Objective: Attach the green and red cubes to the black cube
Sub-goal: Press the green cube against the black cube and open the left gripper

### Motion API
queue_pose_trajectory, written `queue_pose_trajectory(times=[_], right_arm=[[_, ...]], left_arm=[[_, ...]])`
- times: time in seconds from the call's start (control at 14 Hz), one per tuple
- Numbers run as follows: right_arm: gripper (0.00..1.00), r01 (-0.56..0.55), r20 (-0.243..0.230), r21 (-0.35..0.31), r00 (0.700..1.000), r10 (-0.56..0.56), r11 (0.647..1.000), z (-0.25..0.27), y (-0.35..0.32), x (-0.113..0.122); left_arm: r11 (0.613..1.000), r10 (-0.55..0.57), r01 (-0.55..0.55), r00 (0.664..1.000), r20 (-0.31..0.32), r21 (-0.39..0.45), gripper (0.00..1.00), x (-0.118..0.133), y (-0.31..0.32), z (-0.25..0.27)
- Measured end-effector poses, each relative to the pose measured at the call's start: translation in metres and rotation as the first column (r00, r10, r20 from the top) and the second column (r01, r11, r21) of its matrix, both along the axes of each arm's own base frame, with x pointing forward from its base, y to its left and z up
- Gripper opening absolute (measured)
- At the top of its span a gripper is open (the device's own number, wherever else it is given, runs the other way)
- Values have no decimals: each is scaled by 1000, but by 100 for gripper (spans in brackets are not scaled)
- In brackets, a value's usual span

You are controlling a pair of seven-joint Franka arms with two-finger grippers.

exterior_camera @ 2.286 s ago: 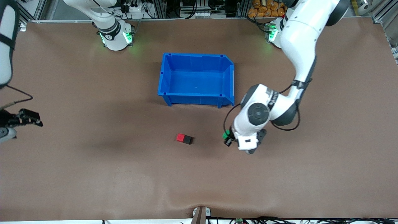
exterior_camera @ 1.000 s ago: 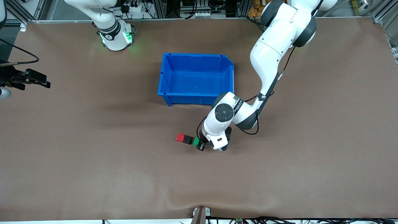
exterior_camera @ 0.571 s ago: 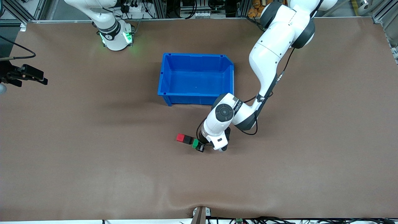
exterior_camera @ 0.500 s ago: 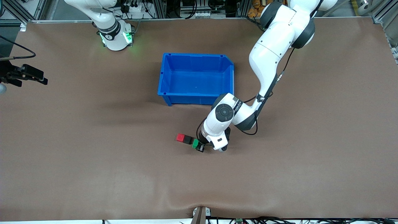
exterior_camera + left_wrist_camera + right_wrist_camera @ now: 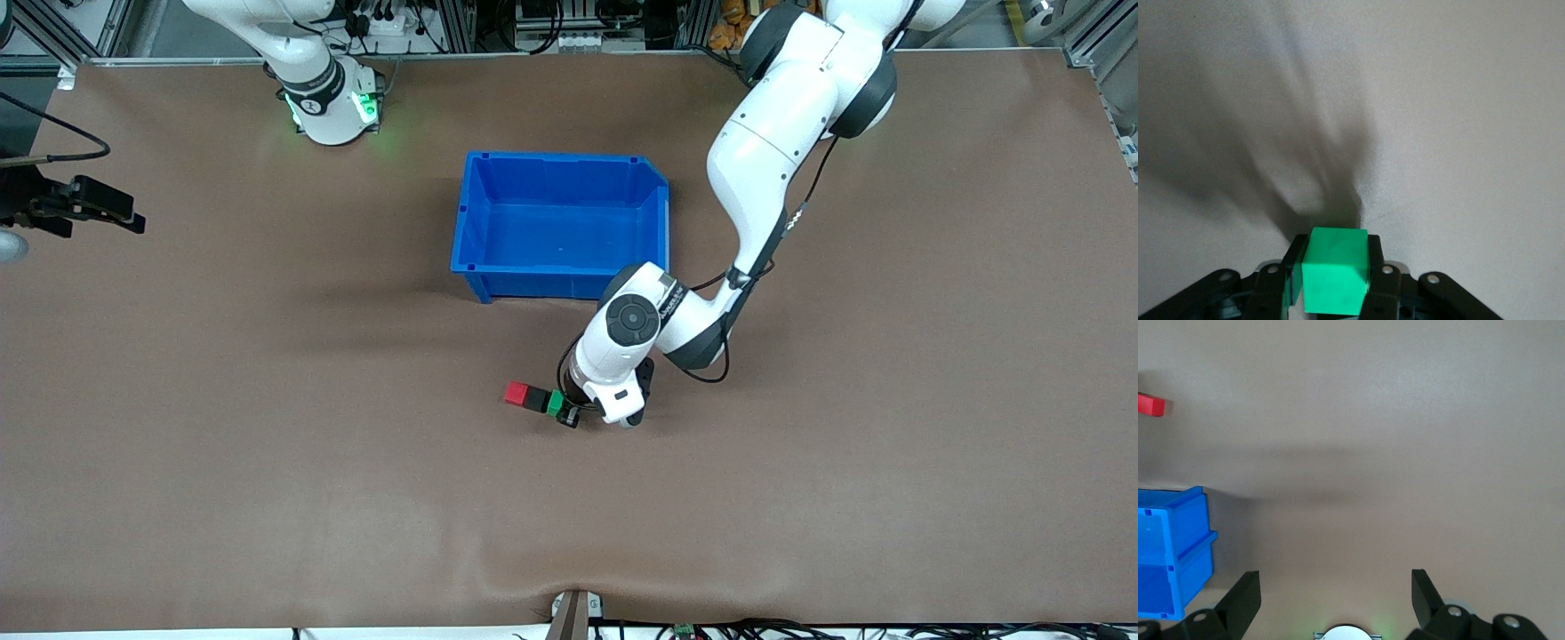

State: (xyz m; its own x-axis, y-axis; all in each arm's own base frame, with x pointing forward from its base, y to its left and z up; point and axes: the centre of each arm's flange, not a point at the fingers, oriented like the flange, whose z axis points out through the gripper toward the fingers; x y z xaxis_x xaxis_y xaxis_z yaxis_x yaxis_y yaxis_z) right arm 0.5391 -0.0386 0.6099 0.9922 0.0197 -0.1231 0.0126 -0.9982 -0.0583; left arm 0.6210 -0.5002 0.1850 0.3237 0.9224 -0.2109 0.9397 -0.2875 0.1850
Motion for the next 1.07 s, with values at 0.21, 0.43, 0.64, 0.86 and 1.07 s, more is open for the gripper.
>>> queue_pose_trajectory(times=[0.21, 0.43, 0.64, 0.86, 1.07], right_arm=[[100, 4, 4, -1, 1000, -4, 1000, 10, 0, -3], [100, 1, 2, -1, 1000, -1, 1000, 15, 1, -5], [100, -1, 4, -1, 1000, 1, 1000, 16, 3, -5], [100, -1, 37, -3, 999, 1, 1000, 20, 3, -1], [100, 2, 67, -6, 998, -2, 1000, 22, 2, 2]], left_arm=[[1000, -9, 9, 1000, -1, 1, 40, -4, -5, 0], [1000, -13, 13, 1000, -2, 2, 40, -7, -8, 0], [1000, -14, 14, 1000, -1, 2, 40, -7, -8, 0], [1000, -11, 11, 1000, -2, 3, 40, -6, -7, 0], [999, 33, -33, 999, -42, 4, 40, -6, -6, 1]])
